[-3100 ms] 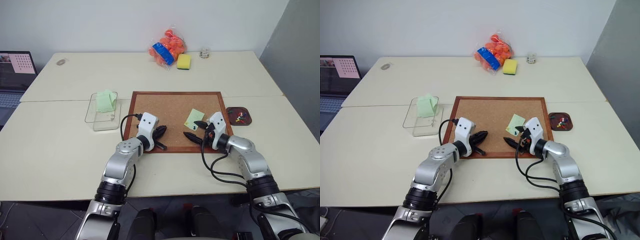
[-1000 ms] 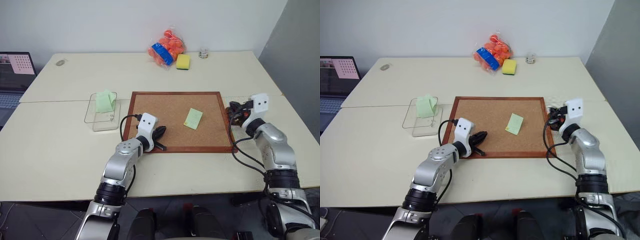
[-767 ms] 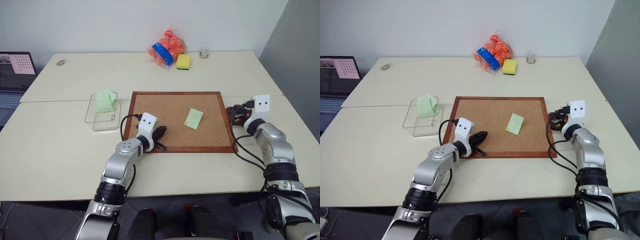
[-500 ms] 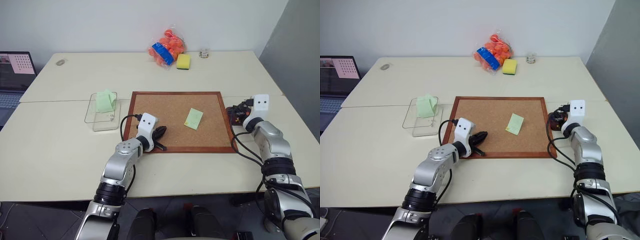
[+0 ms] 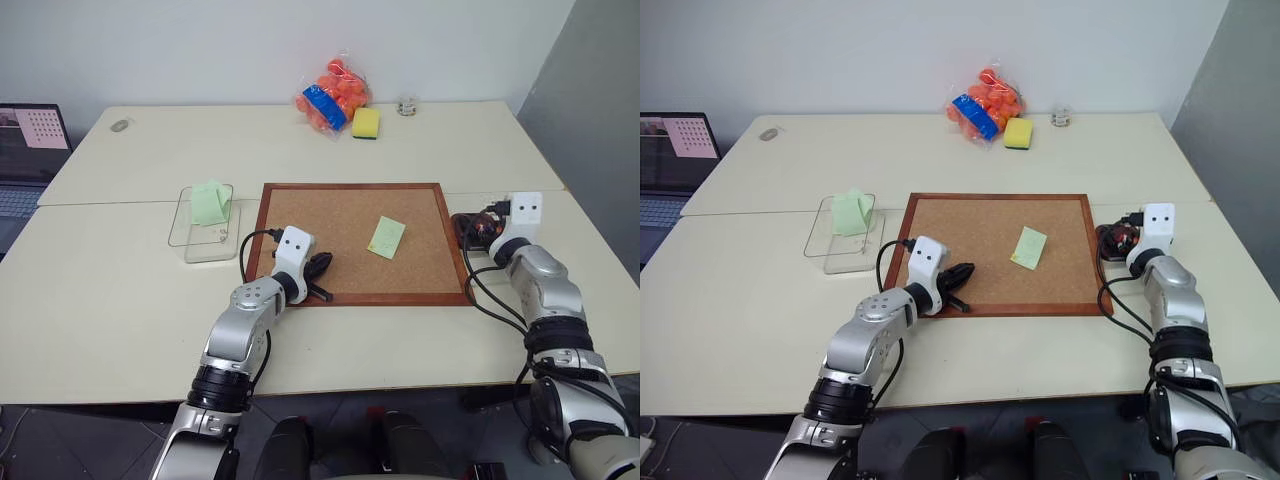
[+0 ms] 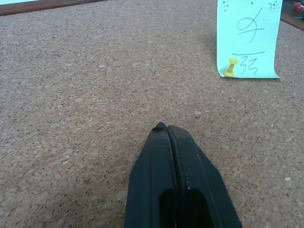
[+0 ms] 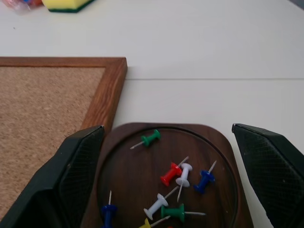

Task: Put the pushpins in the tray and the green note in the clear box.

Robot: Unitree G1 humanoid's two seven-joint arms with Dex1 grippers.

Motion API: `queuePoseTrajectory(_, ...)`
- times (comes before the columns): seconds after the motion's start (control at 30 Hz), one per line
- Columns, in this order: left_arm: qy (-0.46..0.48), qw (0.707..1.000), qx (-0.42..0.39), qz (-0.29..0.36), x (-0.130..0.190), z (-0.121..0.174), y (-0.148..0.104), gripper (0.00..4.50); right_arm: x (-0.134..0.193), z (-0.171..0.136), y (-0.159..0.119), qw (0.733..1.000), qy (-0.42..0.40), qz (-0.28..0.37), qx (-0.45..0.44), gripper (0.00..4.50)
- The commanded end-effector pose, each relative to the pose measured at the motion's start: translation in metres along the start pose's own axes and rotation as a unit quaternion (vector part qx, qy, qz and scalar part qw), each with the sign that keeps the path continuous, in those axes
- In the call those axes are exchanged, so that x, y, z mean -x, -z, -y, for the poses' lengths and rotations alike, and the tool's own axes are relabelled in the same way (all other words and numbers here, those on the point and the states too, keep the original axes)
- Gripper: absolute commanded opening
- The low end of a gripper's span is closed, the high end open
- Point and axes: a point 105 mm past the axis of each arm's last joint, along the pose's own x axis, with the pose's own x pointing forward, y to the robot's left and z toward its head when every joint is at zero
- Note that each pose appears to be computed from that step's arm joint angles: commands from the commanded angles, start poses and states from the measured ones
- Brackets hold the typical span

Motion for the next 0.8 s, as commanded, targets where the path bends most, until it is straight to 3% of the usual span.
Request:
queuePoseTrajectory(0.03,0.009,0.999,0.021,-0.046,0.0,0.005,0.026,0.0,0.014,-0.04,-0.034,0.989,-0.119,0.081,0.023,4.48)
queuePoseTrajectory(0.2,0.009,0.999,0.021,-0.046,0.0,0.005,0.027,0.0,0.041,-0.089,-0.028,0.962,-0.258,0.079,0.034,4.48)
queuePoseTrajectory(0.43,0.009,0.999,0.022,-0.047,0.0,0.006,0.028,0.0,0.065,-0.129,-0.009,0.932,-0.356,0.05,0.041,4.48)
queuePoseTrajectory(0.8,0.007,0.999,0.018,-0.047,0.001,0.003,0.026,0.0,0.042,-0.167,0.006,0.92,-0.386,0.038,0.055,4.48)
